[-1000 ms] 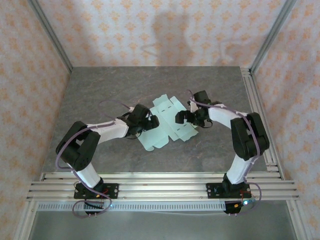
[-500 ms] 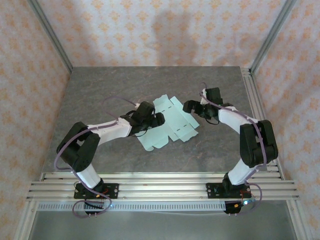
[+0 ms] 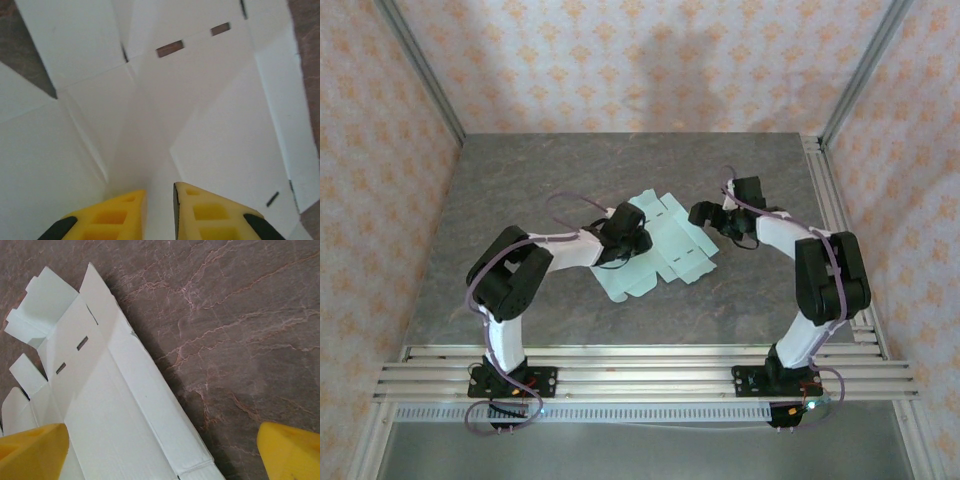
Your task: Fold the paper box
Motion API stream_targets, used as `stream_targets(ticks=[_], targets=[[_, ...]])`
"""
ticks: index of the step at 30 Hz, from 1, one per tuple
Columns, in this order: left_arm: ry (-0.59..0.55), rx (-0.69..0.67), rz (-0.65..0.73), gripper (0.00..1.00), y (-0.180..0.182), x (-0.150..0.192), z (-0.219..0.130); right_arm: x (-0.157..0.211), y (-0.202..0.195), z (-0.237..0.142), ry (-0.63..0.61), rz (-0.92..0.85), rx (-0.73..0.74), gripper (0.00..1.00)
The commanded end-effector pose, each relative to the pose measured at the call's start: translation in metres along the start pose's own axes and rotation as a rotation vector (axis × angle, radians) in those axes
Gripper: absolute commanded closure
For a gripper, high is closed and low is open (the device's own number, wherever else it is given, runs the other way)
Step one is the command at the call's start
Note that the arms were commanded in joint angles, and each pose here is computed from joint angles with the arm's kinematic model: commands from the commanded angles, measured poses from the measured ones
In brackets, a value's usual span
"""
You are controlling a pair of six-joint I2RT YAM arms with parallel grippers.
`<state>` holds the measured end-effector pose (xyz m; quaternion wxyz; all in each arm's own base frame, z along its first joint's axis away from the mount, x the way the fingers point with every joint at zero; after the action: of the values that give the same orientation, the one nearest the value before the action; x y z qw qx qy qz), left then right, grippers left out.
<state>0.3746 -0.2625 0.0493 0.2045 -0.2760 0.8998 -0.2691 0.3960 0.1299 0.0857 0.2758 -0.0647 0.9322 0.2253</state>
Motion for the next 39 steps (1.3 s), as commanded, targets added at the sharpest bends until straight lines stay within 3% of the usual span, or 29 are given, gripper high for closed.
stream_targets(ticks=[1,8,18,29,35,39], targets=[[0.004,-0.035,-0.020,0.78,0.009,-0.002,0.002,-0.007,0.003,0.003,0.010,-0.032,-0.043,0.04],[0.032,-0.102,-0.026,0.78,0.041,0.008,0.014,-0.005,0.003,0.016,0.069,-0.092,-0.075,0.07],[0.055,-0.116,-0.049,0.77,0.058,0.010,0.021,-0.007,0.019,0.030,0.155,-0.156,-0.222,0.30],[0.093,-0.084,-0.109,0.78,0.064,0.012,0.027,-0.002,0.017,0.042,0.158,-0.118,-0.241,0.33],[0.099,-0.096,-0.092,0.78,0.065,0.012,0.028,-0.004,0.021,0.030,0.138,-0.144,-0.235,0.52],[0.101,-0.098,-0.090,0.77,0.064,0.012,0.028,-0.004,0.023,0.025,0.135,-0.154,-0.224,0.59]])
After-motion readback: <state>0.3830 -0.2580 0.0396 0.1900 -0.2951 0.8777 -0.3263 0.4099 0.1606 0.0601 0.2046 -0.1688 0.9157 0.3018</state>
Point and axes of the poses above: each hand's point on the last joint's axis, 136 mm out from that joint toward the fingers, its own z axis out along the fingers, its own y axis along the line the jaws close on, x = y × z, the point moved 2 cm from there along -z, back along the fingers, and after that the axes turned 15 degrees about -z, right-handed, at the moved point
